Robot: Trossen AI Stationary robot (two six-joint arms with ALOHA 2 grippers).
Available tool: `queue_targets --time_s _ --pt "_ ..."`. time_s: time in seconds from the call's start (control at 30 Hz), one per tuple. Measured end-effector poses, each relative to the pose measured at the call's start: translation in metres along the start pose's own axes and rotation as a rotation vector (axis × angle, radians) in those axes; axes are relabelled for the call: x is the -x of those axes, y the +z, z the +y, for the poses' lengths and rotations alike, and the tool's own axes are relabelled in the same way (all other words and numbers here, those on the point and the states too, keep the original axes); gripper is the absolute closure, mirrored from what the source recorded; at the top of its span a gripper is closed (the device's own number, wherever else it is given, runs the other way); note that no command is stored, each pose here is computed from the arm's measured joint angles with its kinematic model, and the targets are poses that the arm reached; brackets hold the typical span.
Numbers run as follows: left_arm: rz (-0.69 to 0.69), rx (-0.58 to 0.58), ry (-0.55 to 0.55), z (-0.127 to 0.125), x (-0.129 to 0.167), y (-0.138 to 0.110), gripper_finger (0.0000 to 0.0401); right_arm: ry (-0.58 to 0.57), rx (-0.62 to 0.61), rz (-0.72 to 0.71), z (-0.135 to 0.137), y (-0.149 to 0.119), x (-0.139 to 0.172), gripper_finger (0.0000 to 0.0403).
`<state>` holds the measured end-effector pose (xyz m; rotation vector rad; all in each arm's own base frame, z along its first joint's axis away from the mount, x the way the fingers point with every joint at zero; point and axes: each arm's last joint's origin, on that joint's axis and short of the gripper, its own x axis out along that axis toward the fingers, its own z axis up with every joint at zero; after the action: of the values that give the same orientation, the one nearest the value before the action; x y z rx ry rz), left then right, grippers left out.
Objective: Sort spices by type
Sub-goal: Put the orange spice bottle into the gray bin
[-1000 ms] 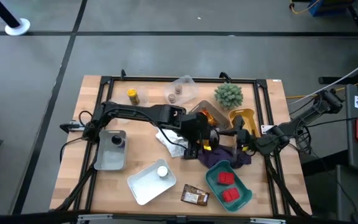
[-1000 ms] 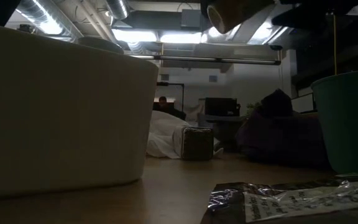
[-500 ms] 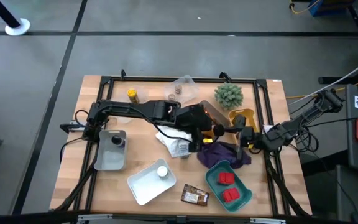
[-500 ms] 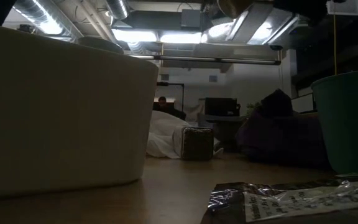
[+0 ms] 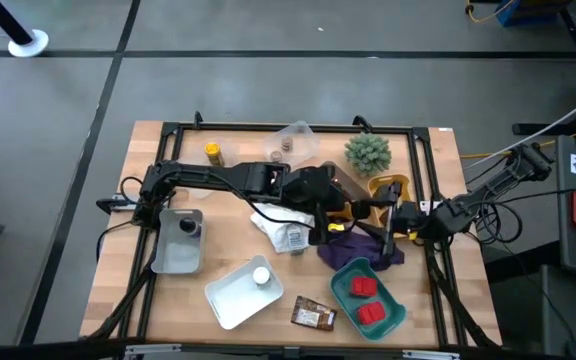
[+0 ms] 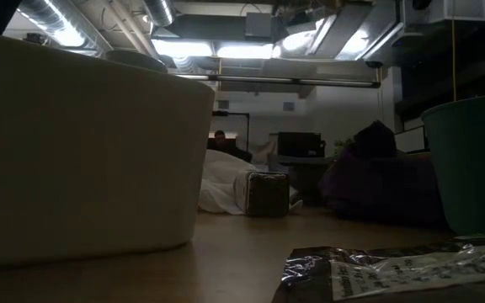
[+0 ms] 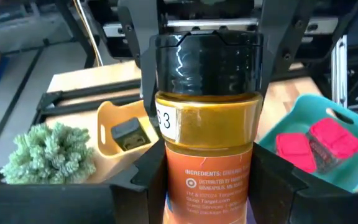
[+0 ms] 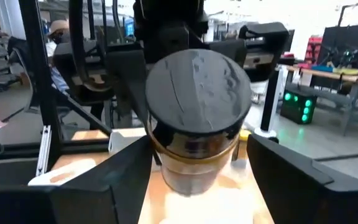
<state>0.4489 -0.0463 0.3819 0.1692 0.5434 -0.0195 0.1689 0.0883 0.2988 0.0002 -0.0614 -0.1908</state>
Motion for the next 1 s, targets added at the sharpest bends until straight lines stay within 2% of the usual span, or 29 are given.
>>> queue_targets --time_s 0.4,0.63,0.87,1.0 --pt "-0.083 -0.003 0.004 -0.001 0.000 0.007 0.0244 0.069 0.076 -0.095 0.001 0.010 0.000 0.0141" --pt "-0.083 -0.019 -0.001 -0.002 0.000 0.007 0.0244 0.107 0.111 -0.110 0.000 0.011 -0.002 0.0143" --pt "-0.050 -0.023 0.000 -0.003 -0.005 0.003 0.0244 0.144 0.117 -0.102 -0.007 0.004 -0.018 0.0192" --pt "-0.035 -0.037 -0.001 -0.003 -0.005 0.002 0.0244 0.139 0.124 -0.091 -0.007 0.002 -0.020 0.0193"
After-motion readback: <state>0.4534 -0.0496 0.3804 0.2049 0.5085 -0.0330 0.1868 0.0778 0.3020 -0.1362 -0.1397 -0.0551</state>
